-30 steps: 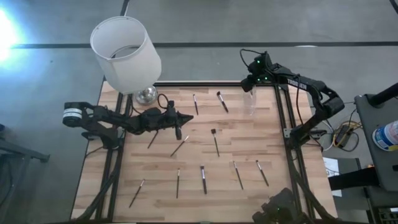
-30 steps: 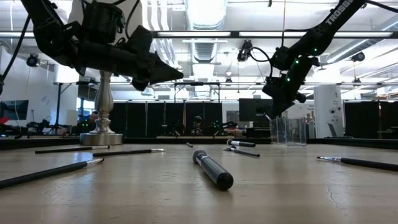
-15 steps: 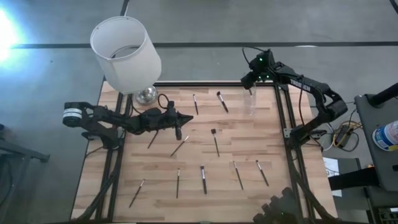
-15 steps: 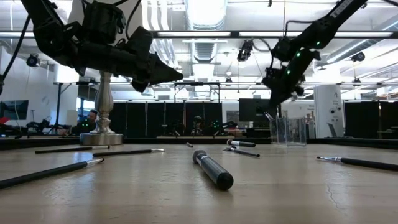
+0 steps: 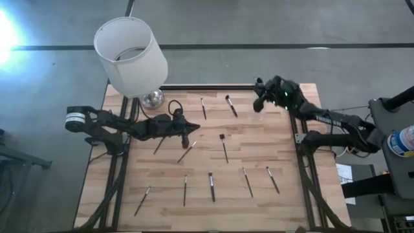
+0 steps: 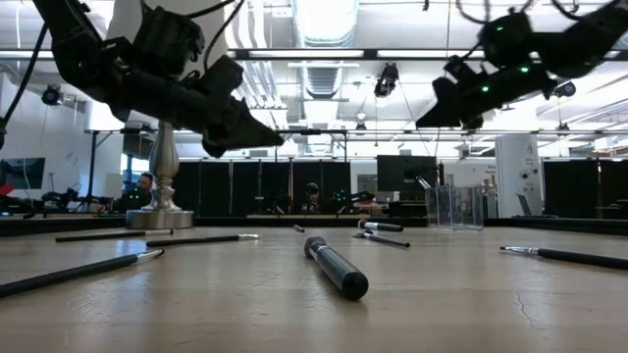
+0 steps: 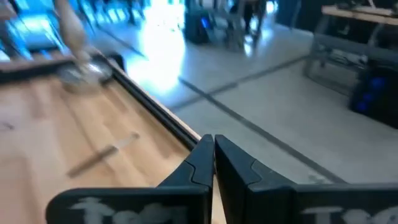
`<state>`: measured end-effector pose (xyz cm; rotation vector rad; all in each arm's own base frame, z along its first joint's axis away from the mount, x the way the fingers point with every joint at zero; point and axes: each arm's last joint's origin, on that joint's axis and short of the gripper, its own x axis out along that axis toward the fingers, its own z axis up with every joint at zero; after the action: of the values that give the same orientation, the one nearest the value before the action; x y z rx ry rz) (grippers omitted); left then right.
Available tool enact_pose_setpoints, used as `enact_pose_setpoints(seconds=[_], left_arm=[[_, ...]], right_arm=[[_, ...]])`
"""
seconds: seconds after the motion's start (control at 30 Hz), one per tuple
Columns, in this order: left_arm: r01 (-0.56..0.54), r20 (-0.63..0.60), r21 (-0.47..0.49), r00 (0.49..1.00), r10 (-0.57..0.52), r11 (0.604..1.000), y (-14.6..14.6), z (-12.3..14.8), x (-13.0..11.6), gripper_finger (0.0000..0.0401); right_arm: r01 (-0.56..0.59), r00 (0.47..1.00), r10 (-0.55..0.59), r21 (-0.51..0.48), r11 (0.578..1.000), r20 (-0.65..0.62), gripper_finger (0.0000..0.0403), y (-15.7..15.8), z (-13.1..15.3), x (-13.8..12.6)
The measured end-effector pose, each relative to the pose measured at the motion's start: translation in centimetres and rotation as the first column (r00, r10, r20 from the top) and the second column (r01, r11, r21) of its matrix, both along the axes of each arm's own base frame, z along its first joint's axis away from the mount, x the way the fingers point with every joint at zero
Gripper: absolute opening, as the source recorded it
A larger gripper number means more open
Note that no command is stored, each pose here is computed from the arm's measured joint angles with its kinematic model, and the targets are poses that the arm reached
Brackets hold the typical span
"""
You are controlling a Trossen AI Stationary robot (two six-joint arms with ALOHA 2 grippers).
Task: Put items in baskets/containers
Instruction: Put the eyeshadow brush into the transparent organizer
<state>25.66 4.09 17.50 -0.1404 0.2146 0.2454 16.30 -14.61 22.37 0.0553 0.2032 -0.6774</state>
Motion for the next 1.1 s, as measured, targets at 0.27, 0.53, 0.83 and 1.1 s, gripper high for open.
enact_pose_setpoints(seconds=[0.27,0.53,0.83,1.1], left_arm=[[-0.029,-0.294,-0.057,0.956,0.011,0.998,-2.3,0.0,1.3,0.0],[-0.172,-0.53,-0.11,0.843,0.089,0.979,-5.5,-0.3,2.2,0.0009],[-0.268,-0.611,-0.191,0.785,0.099,0.944,-5.0,-1.4,4.3,0.0074],[-0.325,-0.645,-0.215,0.755,0.116,0.921,-3.0,-2.6,5.1,0.0089]], right_arm=[[-0.168,0.986,0.168,-0.005,0.986,-0.005,0.0008,3.3,-1.2,0.1],[-0.223,0.974,0.222,-0.025,0.974,-0.032,0.0008,4.3,-2.0,0.3],[-0.223,0.974,0.223,-0.01,0.975,-0.046,0.0008,4.2,-2.3,0.4],[-0.224,0.974,0.223,-0.011,0.975,-0.049,0.0008,4.2,-2.3,0.4]])
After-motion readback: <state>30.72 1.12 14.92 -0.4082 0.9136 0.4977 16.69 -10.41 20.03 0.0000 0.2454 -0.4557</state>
